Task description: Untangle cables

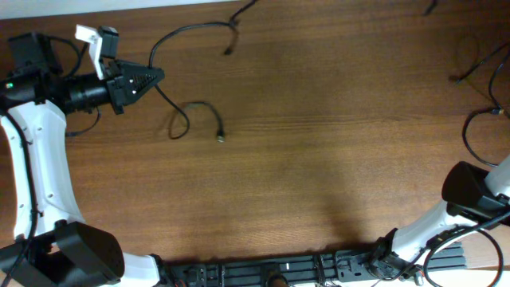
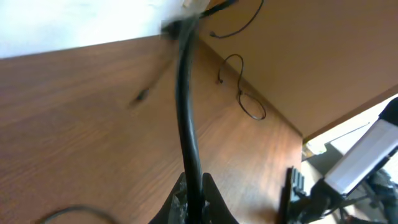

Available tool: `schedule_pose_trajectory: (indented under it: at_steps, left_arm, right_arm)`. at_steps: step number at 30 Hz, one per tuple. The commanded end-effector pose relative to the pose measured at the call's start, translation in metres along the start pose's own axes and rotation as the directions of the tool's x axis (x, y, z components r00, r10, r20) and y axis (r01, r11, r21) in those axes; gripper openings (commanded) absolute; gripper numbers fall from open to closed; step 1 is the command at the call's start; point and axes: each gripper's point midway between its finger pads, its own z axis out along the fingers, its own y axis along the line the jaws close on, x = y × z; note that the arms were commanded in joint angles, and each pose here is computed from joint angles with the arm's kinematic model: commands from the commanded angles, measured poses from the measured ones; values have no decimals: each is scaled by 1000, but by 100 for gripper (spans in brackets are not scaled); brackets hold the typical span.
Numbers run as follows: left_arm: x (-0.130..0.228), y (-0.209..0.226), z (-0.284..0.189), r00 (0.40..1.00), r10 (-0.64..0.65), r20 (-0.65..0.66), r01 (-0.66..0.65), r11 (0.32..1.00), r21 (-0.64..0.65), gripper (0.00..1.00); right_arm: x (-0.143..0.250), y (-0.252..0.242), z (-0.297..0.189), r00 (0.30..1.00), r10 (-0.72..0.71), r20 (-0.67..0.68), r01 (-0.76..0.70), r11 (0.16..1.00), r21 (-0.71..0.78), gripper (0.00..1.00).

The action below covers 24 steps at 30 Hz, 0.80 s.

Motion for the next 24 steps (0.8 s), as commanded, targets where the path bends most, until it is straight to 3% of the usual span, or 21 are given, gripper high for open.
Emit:
schedule_pose_trajectory:
  at_steps: [1, 5, 9, 16, 21, 24]
  left_arm:
    - [-12, -18, -5, 998, 43, 41, -44, 999, 27, 0]
    - [-28, -26, -16, 987, 138, 76, -138, 990, -4, 0]
    - [-40, -42, -26, 986, 123, 114, -125, 992, 10, 0]
    - [-47, -85, -28, 967, 221, 126, -225, 974, 23, 2]
    - [-48, -110, -22, 953, 275, 124, -283, 958, 51, 2]
    - [-53, -125, -10, 948, 293, 124, -305, 948, 95, 2]
  right_arm:
    - [6, -55, -26, 998, -60, 3, 59, 982, 181, 4]
    - [28, -122, -69, 997, -56, -52, 74, 874, 480, 4]
    - [31, -171, -111, 999, -23, -47, 49, 725, 687, 4]
    - [50, -242, -147, 997, 66, -33, -9, 550, 835, 4]
    - [75, -283, -157, 987, 153, -37, -42, 484, 874, 4]
    - [99, -316, -181, 973, 224, -57, -27, 354, 935, 4]
